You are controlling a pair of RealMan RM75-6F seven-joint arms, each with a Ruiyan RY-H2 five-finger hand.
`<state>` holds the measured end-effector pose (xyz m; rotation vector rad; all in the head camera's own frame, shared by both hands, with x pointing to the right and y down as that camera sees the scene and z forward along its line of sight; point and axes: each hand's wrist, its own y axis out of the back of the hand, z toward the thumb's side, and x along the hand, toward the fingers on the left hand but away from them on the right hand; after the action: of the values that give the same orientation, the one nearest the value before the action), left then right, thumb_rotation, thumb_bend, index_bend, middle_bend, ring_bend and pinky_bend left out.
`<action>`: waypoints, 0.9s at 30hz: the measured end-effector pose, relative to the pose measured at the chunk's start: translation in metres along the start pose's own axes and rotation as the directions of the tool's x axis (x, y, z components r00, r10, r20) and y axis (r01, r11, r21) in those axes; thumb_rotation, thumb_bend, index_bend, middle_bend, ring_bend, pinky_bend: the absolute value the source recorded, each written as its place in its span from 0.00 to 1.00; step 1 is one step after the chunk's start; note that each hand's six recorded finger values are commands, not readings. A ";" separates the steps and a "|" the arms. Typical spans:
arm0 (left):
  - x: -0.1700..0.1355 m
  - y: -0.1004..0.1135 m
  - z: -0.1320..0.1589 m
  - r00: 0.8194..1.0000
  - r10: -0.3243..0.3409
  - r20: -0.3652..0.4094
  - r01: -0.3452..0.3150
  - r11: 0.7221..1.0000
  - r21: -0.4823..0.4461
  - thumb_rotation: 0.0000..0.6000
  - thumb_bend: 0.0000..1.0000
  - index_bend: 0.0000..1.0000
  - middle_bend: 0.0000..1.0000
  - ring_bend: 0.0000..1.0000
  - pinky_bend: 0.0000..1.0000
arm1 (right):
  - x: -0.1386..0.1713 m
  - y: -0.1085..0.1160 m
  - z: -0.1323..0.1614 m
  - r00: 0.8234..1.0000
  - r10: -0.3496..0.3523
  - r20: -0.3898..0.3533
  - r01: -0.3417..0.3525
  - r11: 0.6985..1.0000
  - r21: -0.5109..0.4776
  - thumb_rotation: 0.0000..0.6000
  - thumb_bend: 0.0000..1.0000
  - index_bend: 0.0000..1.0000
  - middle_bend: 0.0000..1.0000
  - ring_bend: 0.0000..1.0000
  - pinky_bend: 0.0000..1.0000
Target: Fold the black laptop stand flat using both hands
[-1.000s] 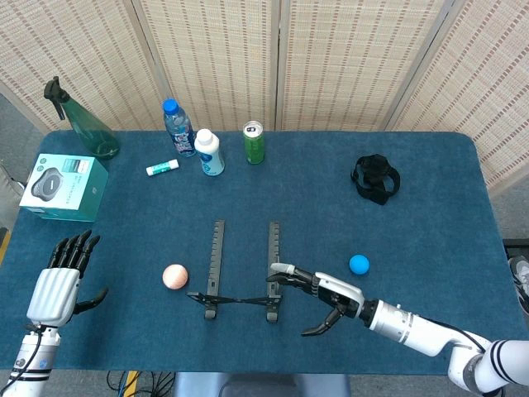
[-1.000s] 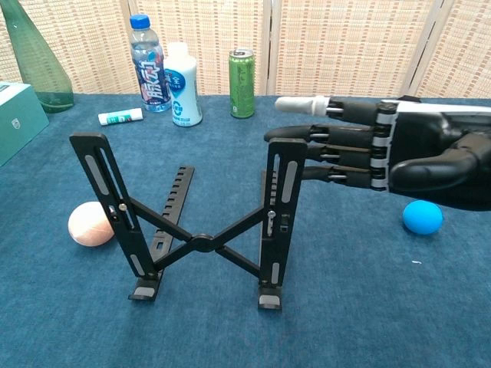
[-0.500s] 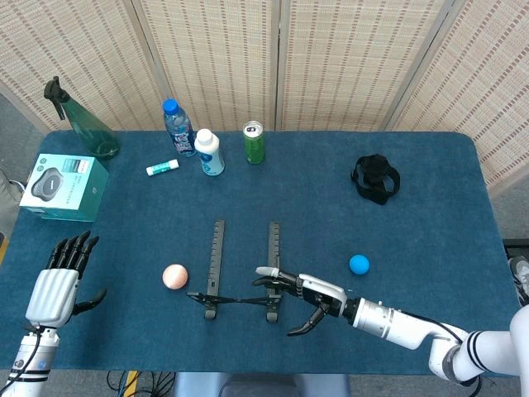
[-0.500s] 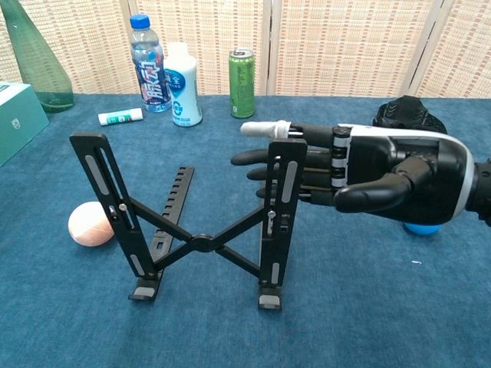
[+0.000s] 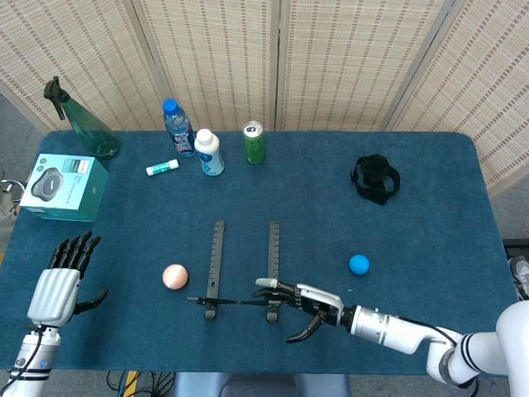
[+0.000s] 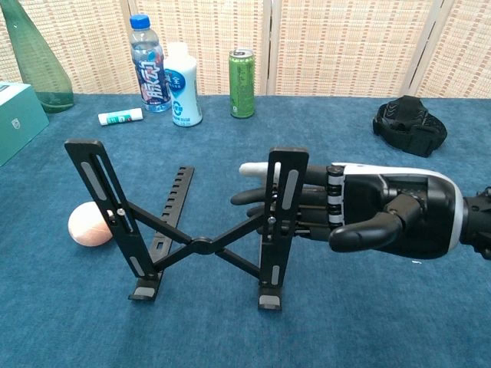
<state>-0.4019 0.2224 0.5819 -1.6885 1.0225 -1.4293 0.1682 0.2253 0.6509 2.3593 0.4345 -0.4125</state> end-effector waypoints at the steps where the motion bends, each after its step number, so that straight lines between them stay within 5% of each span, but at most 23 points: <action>1: 0.000 0.000 0.000 1.000 -0.001 0.000 0.001 1.000 0.000 1.00 0.19 0.00 0.00 0.00 0.00 | 0.000 0.000 -0.001 1.000 0.001 0.002 -0.001 1.000 -0.005 1.00 0.00 0.00 0.15 0.00 0.00; 16: 0.001 -0.003 -0.001 1.000 -0.014 0.000 0.014 1.000 -0.006 1.00 0.19 0.00 0.00 0.00 0.00 | 0.000 -0.002 -0.013 1.000 0.016 0.012 -0.015 0.997 -0.073 1.00 0.00 0.00 0.15 0.00 0.00; 22: 0.007 -0.004 0.001 0.999 -0.031 0.025 0.031 0.999 -0.007 1.00 0.19 0.01 0.00 0.00 0.00 | 0.010 0.007 0.012 0.999 -0.005 -0.053 0.004 1.000 -0.012 1.00 0.00 0.00 0.15 0.00 0.00; 27: 0.017 -0.005 0.010 0.995 -0.055 0.083 0.056 0.998 -0.019 1.00 0.19 0.13 0.00 0.00 0.00 | 0.028 0.018 0.049 0.991 -0.047 -0.122 0.058 0.995 0.085 1.00 0.00 0.00 0.15 0.00 0.00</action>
<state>-0.3902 0.2095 0.5925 -1.7889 0.9559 -1.3760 0.1921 0.1847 0.6156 2.4710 0.5455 -0.3215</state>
